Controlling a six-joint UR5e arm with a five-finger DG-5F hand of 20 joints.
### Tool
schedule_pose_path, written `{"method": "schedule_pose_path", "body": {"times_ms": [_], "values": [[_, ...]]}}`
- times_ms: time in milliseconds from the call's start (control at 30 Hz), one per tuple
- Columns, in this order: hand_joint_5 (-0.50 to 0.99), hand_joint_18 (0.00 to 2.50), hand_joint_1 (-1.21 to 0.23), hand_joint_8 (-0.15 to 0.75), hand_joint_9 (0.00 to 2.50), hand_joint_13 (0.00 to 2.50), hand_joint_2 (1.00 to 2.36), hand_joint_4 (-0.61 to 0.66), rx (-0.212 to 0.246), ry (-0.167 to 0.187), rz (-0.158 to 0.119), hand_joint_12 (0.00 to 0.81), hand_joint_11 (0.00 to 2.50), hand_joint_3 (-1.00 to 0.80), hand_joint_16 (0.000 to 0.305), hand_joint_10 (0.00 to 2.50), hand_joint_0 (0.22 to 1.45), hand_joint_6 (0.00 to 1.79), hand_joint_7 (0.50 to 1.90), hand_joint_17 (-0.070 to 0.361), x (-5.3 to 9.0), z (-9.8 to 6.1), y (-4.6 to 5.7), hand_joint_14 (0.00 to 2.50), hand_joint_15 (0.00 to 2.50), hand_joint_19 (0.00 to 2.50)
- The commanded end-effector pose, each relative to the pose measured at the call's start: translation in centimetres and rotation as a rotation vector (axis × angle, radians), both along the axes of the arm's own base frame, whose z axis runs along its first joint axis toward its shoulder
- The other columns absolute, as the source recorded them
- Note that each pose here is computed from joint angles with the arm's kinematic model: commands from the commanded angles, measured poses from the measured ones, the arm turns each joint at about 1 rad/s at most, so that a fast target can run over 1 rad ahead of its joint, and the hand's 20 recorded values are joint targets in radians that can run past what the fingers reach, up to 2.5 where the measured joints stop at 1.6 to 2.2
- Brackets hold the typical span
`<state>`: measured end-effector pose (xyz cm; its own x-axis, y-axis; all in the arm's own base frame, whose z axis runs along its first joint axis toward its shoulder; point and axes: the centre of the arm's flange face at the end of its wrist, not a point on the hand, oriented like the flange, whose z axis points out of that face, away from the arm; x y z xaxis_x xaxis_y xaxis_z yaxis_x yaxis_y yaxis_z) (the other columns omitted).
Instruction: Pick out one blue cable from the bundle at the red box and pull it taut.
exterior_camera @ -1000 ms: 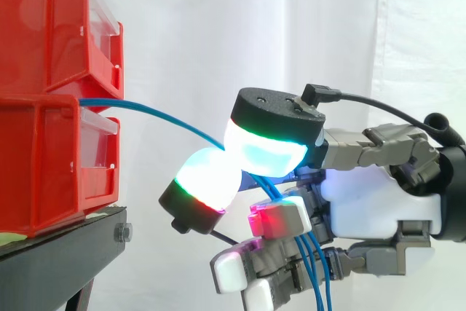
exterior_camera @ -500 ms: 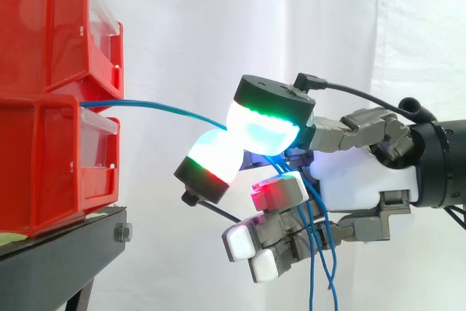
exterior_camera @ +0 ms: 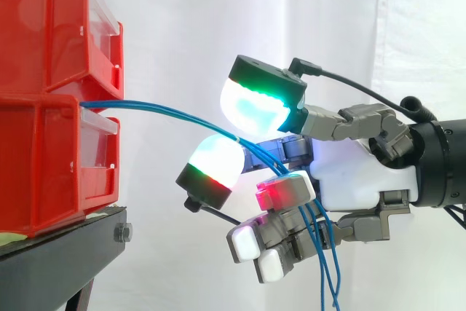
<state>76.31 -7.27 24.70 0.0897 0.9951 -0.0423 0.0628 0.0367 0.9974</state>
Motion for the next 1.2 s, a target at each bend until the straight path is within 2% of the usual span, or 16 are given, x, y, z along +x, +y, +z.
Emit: {"method": "schedule_pose_path", "body": {"times_ms": [0,100,267,400,633,733,900,967,1033,1100,1167], "values": [[-0.12,0.86,-0.7,0.29,1.33,1.0,1.01,0.03,-0.002,0.0,0.002,0.318,1.02,-0.39,0.04,0.03,0.61,0.92,0.92,0.089,0.02,0.03,0.12,0.02,0.45,0.56],[-0.12,0.86,-0.73,0.291,1.32,1.0,1.01,0.04,-0.002,-0.002,0.002,0.318,1.03,-0.35,0.04,0.03,0.61,0.93,0.93,0.09,0.06,0.1,0.12,0.02,0.45,0.56],[-0.12,0.87,-0.71,0.293,1.32,1.0,1.0,0.07,-0.002,-0.002,0.003,0.319,1.02,-0.5,0.041,0.03,0.59,0.92,0.89,0.091,0.07,0.1,0.24,0.02,0.45,0.56],[-0.13,0.87,-0.7,0.292,1.31,1.0,1.0,0.07,-0.002,0.0,0.005,0.317,1.02,-0.5,0.04,0.03,0.6,0.91,0.9,0.091,0.07,0.08,0.46,0.02,0.45,0.56],[-0.13,0.88,-0.87,0.291,1.31,1.01,1.02,-0.05,0.002,0.002,0.003,0.311,1.04,-0.23,0.04,0.04,0.66,0.94,1.03,0.09,0.04,0.06,0.44,0.02,0.45,0.55],[-0.13,0.9,-0.88,0.287,1.31,1.02,1.02,-0.07,0.004,0.002,0.004,0.31,1.05,-0.19,0.04,0.04,0.69,0.96,1.08,0.09,0.04,0.06,0.46,0.02,0.45,0.55],[-0.13,0.9,-0.89,0.288,1.31,1.04,1.02,-0.07,0.021,-0.003,0.002,0.31,1.05,-0.26,0.039,0.03,0.76,0.97,1.11,0.089,0.07,0.08,0.44,0.02,0.46,0.57],[-0.13,0.91,-0.9,0.294,1.34,1.06,1.01,-0.1,0.026,-0.003,0.002,0.307,1.05,-0.34,0.039,0.04,0.8,0.97,1.21,0.088,0.07,0.08,0.44,0.02,0.47,0.58],[-0.13,0.91,-0.89,0.291,1.35,1.07,1.01,-0.11,0.028,-0.002,0.001,0.302,1.05,-0.41,0.039,0.04,0.82,0.97,1.26,0.087,0.05,0.07,0.44,0.02,0.47,0.58],[-0.13,0.94,-0.9,0.295,1.38,1.08,1.0,-0.14,0.033,-0.001,0.001,0.299,1.05,-0.5,0.038,0.04,0.83,0.98,1.24,0.086,0.04,0.06,0.44,0.02,0.48,0.58],[-0.12,0.95,-0.9,0.293,1.4,1.09,1.0,-0.15,0.037,0.001,0.002,0.3,1.06,-0.5,0.038,0.04,0.82,0.98,1.24,0.085,0.02,0.04,0.45,0.02,0.48,0.56]]}}
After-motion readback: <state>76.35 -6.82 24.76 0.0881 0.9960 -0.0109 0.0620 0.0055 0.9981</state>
